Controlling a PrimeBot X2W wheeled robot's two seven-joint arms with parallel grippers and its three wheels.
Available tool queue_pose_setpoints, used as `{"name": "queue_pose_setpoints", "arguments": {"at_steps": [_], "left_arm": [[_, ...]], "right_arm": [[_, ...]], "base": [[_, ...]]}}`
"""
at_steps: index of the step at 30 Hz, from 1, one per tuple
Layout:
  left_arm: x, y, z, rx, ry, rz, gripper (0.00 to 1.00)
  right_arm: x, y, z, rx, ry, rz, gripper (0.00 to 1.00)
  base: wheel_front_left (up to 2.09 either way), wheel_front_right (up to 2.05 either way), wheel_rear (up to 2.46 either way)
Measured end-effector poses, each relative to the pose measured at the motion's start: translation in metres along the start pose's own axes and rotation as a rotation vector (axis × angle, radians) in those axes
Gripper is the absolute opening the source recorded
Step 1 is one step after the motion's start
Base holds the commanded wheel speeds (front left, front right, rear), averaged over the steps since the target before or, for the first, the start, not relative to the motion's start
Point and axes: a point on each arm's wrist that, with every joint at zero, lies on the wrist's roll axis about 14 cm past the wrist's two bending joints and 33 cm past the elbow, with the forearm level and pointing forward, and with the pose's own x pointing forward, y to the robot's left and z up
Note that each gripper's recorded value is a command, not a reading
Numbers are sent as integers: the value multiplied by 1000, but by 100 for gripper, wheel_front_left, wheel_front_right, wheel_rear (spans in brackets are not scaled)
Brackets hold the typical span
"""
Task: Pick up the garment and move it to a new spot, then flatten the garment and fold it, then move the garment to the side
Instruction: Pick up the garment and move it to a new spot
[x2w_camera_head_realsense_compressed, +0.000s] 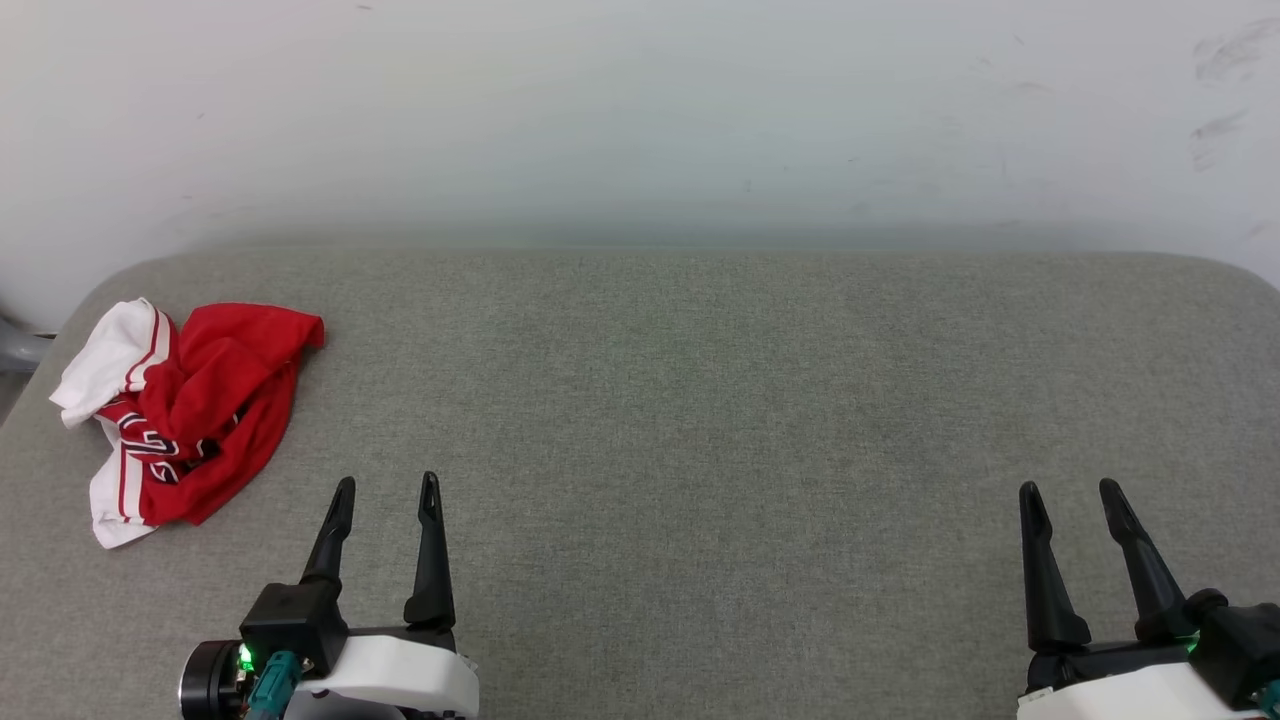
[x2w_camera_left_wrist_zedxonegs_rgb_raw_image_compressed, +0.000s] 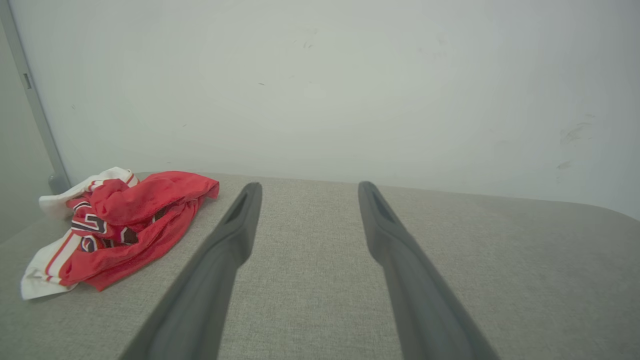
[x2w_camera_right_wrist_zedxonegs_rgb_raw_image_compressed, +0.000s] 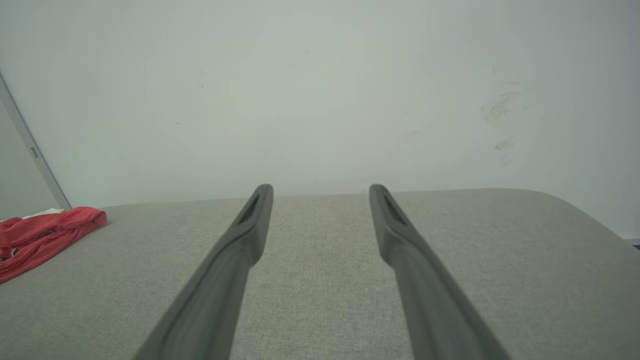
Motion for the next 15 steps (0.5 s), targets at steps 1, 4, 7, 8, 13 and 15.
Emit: {"name": "queue_pose_setpoints", "arguments": {"at_steps": [1,4,7,8,13,15], "left_arm": [[0,0,0,0,0,0,100],[0,0,-1,1,2,2,100],[-1,0,-1,1,4,2,100],[-1,0,-1,1,4,2,100],[-1,0,-1,3,4,4,100],[-2,1,-1,4,5,6,100]], "right_arm": [[-1,0,-1,3,2,-1,100],[-1,-1,-2,4,7,-3,100],[-2,-1,-3,5,9,-3,100],[-2,-1,-3,4,9,-4,100],[-1,0,-2,5,8,-2,100],[-1,0,-2,4,8,0,100]], "base": [[0,0,0],[0,0,0],[0,0,0],[0,0,0],[0,0,0],[0,0,0]]}}
